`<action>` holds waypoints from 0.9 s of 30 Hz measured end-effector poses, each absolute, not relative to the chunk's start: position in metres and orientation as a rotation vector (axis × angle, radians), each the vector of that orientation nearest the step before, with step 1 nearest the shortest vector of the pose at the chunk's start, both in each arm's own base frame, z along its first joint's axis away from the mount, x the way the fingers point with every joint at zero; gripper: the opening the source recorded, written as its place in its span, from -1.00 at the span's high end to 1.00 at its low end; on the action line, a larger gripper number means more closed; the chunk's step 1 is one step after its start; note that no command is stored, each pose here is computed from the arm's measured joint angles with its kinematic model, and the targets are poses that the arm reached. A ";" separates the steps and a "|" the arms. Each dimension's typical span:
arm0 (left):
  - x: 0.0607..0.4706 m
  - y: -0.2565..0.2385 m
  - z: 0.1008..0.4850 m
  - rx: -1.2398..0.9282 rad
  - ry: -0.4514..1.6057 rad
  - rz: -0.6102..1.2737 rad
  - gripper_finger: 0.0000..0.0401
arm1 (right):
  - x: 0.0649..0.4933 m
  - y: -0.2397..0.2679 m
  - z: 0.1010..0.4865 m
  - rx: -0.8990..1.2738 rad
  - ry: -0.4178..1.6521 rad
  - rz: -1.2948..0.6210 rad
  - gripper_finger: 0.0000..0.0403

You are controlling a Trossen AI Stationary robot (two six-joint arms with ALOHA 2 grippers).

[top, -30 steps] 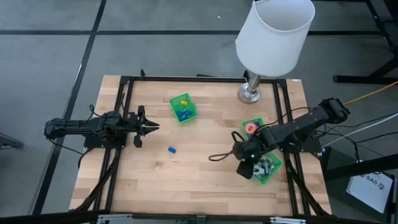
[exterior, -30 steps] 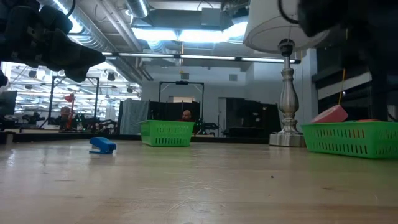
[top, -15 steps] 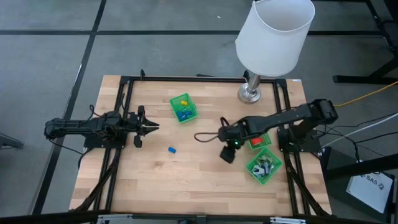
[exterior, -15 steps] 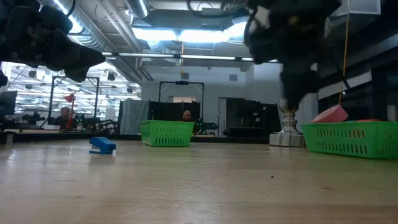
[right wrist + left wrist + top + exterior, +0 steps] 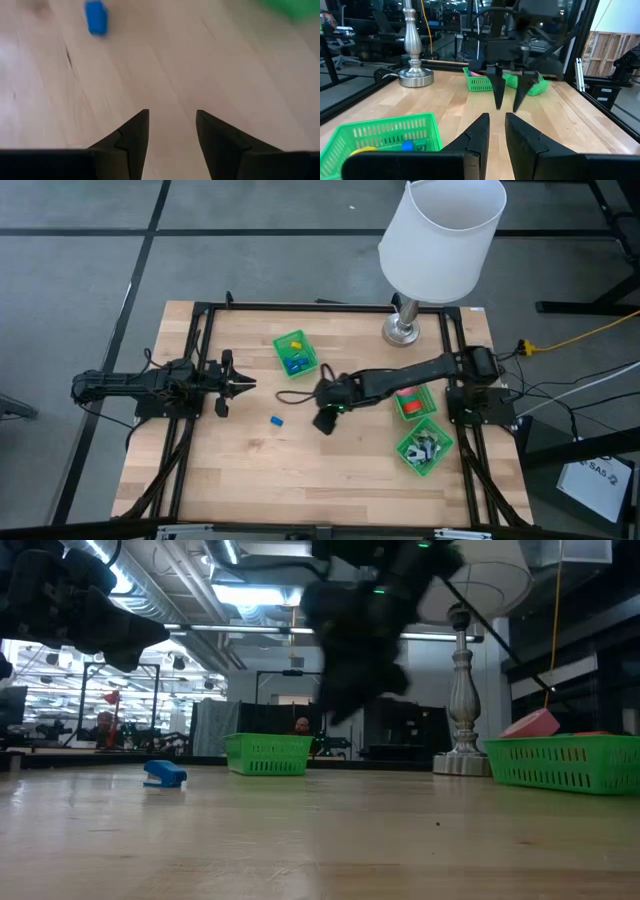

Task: Pick and place Stapler, Stapler remover, tape
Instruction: Put the blue stapler into the top left green bin

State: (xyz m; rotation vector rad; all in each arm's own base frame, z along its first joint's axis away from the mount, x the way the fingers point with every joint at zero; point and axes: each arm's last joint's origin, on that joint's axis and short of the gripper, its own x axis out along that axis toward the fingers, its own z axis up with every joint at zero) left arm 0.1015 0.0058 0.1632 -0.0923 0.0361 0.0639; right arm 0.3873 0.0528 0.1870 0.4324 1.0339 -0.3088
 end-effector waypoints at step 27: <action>0.101 0.006 0.163 -0.092 0.035 0.063 0.71 | 0.496 0.118 0.144 0.020 0.761 -0.320 0.17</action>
